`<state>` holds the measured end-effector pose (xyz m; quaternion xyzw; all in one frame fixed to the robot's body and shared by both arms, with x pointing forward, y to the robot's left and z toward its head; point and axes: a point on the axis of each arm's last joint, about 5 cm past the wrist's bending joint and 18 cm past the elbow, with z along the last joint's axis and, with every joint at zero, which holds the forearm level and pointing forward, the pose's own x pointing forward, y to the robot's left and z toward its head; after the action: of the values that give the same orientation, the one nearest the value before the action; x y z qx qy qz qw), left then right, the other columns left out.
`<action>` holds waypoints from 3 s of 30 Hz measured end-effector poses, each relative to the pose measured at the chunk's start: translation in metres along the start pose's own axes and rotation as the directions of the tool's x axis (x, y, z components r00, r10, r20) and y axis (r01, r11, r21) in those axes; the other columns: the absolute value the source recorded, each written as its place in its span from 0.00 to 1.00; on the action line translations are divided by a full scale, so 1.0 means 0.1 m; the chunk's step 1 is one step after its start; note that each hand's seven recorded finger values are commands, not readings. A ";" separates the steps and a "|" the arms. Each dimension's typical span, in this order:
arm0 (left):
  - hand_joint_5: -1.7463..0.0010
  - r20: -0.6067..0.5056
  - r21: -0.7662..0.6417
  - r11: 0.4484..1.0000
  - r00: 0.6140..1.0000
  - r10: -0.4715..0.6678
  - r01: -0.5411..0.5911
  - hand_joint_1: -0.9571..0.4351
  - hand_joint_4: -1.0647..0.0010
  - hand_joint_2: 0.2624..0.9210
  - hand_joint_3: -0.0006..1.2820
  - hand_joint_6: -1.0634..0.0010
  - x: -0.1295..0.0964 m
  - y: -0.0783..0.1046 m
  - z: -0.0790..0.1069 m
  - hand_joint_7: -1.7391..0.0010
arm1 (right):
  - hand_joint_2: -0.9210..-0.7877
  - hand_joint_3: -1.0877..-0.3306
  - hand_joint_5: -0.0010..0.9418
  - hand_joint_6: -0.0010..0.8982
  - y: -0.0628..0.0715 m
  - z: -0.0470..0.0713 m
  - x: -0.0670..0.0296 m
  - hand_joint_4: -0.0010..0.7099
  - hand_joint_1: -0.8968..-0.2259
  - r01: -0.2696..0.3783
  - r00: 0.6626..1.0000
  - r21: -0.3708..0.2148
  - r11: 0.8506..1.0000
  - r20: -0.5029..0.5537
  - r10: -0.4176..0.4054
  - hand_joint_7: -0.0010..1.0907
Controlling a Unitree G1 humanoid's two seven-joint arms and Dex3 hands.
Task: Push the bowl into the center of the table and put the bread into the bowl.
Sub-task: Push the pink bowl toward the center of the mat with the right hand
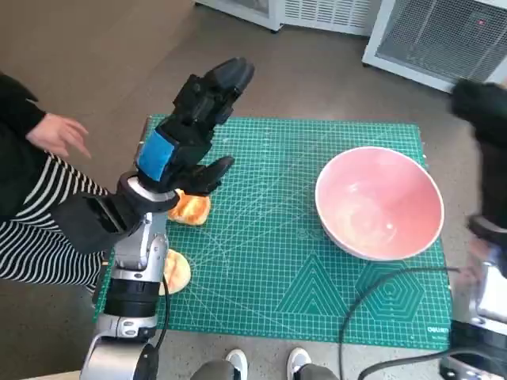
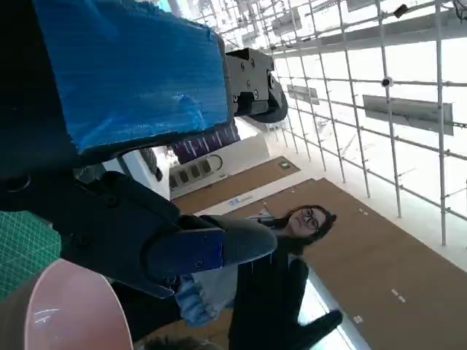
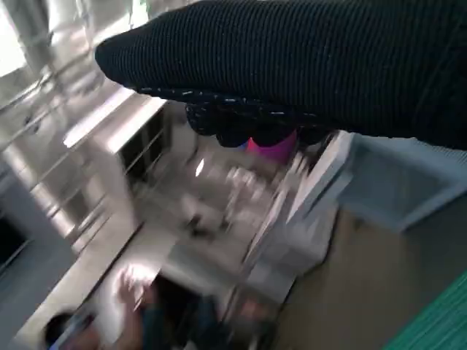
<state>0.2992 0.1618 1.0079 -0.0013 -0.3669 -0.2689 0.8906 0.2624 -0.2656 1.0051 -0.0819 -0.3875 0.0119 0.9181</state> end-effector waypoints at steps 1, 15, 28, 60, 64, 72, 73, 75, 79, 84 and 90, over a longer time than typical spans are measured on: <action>0.89 0.000 0.000 1.000 1.000 0.000 0.000 0.19 1.00 0.88 0.39 1.00 0.00 0.00 0.00 0.71 | 0.00 0.51 0.00 0.03 -0.04 -0.01 -0.019 0.15 0.35 0.021 1.000 -0.009 1.000 -0.009 -0.021 0.40; 0.89 0.001 -0.004 1.000 1.000 -0.001 0.001 0.20 1.00 0.88 0.39 1.00 0.00 -0.01 -0.01 0.70 | 0.00 0.50 0.00 0.00 -0.24 -0.27 -0.216 0.06 0.37 0.224 0.964 -0.039 0.974 -0.138 -0.228 0.37; 0.88 -0.009 -0.006 1.000 1.000 0.008 -0.008 0.20 1.00 0.86 0.40 1.00 -0.01 0.00 -0.02 0.68 | 0.00 0.39 0.01 0.00 -0.17 -0.66 -0.531 0.06 0.45 0.365 0.836 -0.055 0.929 -0.420 -0.353 0.35; 0.90 -0.002 0.030 1.000 1.000 -0.006 0.006 0.19 1.00 1.00 0.26 1.00 -0.06 0.08 0.02 0.73 | 0.00 0.44 0.01 0.06 0.52 -0.94 -0.490 0.12 0.36 0.259 0.766 0.130 0.957 -0.632 -0.121 0.32; 0.90 -0.001 0.036 0.999 1.000 0.000 0.000 0.19 1.00 1.00 0.26 1.00 -0.08 0.10 0.02 0.73 | 0.00 0.45 0.01 0.05 0.59 -0.95 -0.457 0.12 0.35 0.227 0.773 0.157 0.961 -0.629 -0.080 0.32; 0.91 -0.003 0.047 0.999 1.000 0.008 -0.008 0.19 0.99 1.00 0.25 1.00 -0.11 0.11 0.01 0.72 | 0.00 0.43 0.00 0.05 0.73 -0.96 -0.405 0.11 0.36 0.196 0.779 0.203 0.959 -0.626 -0.027 0.31; 0.91 -0.004 0.049 0.999 1.000 0.009 -0.009 0.19 0.99 1.00 0.25 1.00 -0.12 0.11 0.01 0.72 | 0.00 0.43 0.00 0.05 0.76 -0.96 -0.400 0.11 0.36 0.193 0.780 0.210 0.959 -0.626 -0.020 0.31; 0.91 -0.005 0.054 0.998 1.000 0.012 -0.011 0.19 0.99 1.00 0.25 1.00 -0.13 0.12 0.02 0.72 | 0.00 0.42 0.00 0.04 0.80 -0.96 -0.389 0.10 0.36 0.189 0.782 0.224 0.956 -0.624 -0.009 0.31; 0.91 -0.005 0.061 0.998 1.000 0.017 -0.017 0.19 0.99 1.00 0.25 1.00 -0.13 0.12 0.02 0.72 | 0.00 0.41 0.00 0.04 0.91 -0.96 -0.358 0.10 0.37 0.173 0.787 0.256 0.951 -0.617 0.022 0.30; 0.91 -0.010 0.062 0.998 1.000 0.021 -0.020 0.18 0.99 1.00 0.25 1.00 -0.14 0.12 0.01 0.72 | 0.00 0.40 0.00 0.04 1.02 -0.95 -0.294 0.10 0.39 0.153 0.796 0.290 0.945 -0.602 0.056 0.30; 0.91 -0.017 0.062 0.998 1.000 0.025 -0.024 0.18 0.99 1.00 0.25 1.00 -0.17 0.13 0.00 0.72 | 0.00 0.42 0.00 0.04 1.13 -0.94 -0.236 0.10 0.38 0.144 0.798 0.324 0.935 -0.597 0.083 0.29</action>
<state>0.2955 0.1805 0.9996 0.0242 -0.3670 -0.2466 0.8966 0.3175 -0.1693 0.9060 0.0909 -0.0686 0.0396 0.9927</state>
